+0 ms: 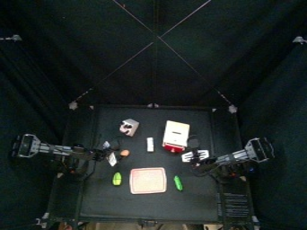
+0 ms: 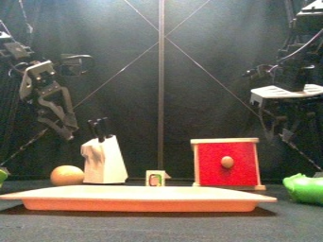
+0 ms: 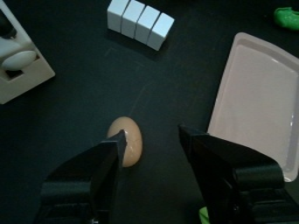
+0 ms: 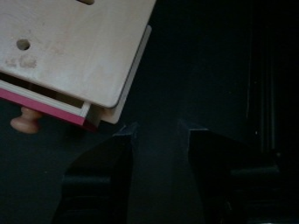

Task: Grab egg

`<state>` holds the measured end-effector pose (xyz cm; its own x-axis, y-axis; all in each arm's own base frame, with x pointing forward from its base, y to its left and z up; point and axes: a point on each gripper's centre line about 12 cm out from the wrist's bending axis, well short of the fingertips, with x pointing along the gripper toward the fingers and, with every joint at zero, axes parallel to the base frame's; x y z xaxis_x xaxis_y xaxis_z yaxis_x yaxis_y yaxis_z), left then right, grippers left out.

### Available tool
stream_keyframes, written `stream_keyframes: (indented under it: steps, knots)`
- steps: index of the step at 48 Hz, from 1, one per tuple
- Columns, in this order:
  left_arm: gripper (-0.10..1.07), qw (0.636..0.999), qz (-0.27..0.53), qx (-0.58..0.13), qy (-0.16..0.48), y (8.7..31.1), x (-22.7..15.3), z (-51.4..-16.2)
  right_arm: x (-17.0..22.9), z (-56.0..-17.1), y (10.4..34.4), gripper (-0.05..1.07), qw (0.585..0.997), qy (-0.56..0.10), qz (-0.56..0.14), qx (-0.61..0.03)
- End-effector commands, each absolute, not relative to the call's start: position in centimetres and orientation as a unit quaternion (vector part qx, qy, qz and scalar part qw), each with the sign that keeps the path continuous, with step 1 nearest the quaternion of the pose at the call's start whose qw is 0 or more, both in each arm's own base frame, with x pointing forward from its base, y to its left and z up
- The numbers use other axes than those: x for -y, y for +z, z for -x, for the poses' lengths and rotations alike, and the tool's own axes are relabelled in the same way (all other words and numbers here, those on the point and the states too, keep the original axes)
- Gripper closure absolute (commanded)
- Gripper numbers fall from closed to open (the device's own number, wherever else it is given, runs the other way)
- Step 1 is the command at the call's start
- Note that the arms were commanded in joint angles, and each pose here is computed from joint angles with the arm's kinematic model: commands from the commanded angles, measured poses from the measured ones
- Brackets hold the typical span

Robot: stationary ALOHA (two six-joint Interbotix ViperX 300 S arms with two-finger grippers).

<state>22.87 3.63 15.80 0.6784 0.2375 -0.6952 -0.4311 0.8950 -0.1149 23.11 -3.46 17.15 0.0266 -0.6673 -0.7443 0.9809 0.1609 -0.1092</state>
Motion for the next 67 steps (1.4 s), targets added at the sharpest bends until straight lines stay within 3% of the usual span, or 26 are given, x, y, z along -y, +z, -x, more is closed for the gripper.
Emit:
stream_keyframes:
  steps: [1,38,67]
  knots:
    - [0.11,0.906,0.124,-0.364,0.179,15.4,-3.7,-23.4,3.5,-23.1,17.9,0.24,0.684,-0.603,-0.237,-0.335]
    - [0.11,0.868,0.076,-0.457,0.178,10.7,-4.0,-26.3,3.6,-23.1,17.8,0.24,0.683,-0.604,-0.236,-0.336]
    - [0.07,0.857,0.142,-0.443,0.221,11.5,-4.5,-28.6,3.5,-23.1,17.7,0.24,0.684,-0.602,-0.238,-0.337]
